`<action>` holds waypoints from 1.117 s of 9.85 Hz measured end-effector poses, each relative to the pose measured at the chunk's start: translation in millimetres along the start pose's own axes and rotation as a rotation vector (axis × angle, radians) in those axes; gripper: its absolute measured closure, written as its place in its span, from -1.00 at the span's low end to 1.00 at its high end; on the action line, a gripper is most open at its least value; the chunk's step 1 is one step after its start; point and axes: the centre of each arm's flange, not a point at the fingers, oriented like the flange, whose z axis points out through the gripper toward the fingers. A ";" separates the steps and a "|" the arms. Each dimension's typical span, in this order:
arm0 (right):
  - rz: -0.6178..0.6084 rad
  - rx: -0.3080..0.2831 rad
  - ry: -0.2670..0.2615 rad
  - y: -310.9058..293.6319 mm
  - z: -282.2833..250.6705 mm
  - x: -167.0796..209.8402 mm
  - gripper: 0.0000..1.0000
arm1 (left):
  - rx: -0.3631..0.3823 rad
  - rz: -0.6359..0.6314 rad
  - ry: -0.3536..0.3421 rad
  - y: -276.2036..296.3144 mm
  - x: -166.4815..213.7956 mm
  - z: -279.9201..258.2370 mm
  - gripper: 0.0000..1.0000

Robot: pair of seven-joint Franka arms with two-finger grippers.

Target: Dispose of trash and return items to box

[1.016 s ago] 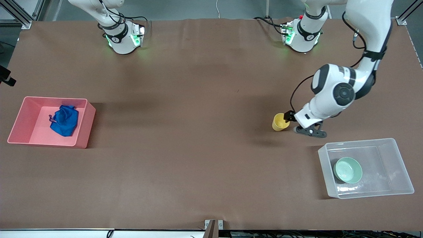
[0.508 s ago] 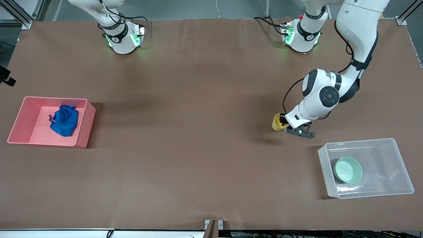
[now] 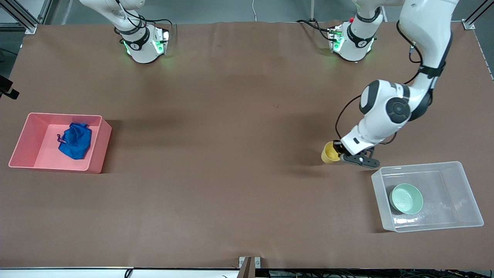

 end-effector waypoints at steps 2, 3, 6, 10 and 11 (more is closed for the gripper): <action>0.001 0.000 0.000 0.4 0.0 0.0 -1.00 | 0.027 -0.020 -0.009 -39.1 37.0 -66.8 0.94; 0.001 0.000 0.000 0.7 0.0 -0.1 -1.00 | 0.044 -0.008 0.001 -66.4 52.5 -93.7 0.94; 0.002 0.000 -0.001 1.1 0.1 -0.1 -1.00 | 0.117 0.040 0.012 -179.3 80.7 -97.5 0.94; -0.001 0.000 0.000 -0.6 -0.1 0.0 -1.00 | 0.120 0.034 0.000 -279.9 88.3 -31.9 0.94; -0.002 0.000 0.000 -0.8 -0.1 0.0 -1.00 | 0.127 0.031 0.002 -283.9 89.1 -15.9 0.94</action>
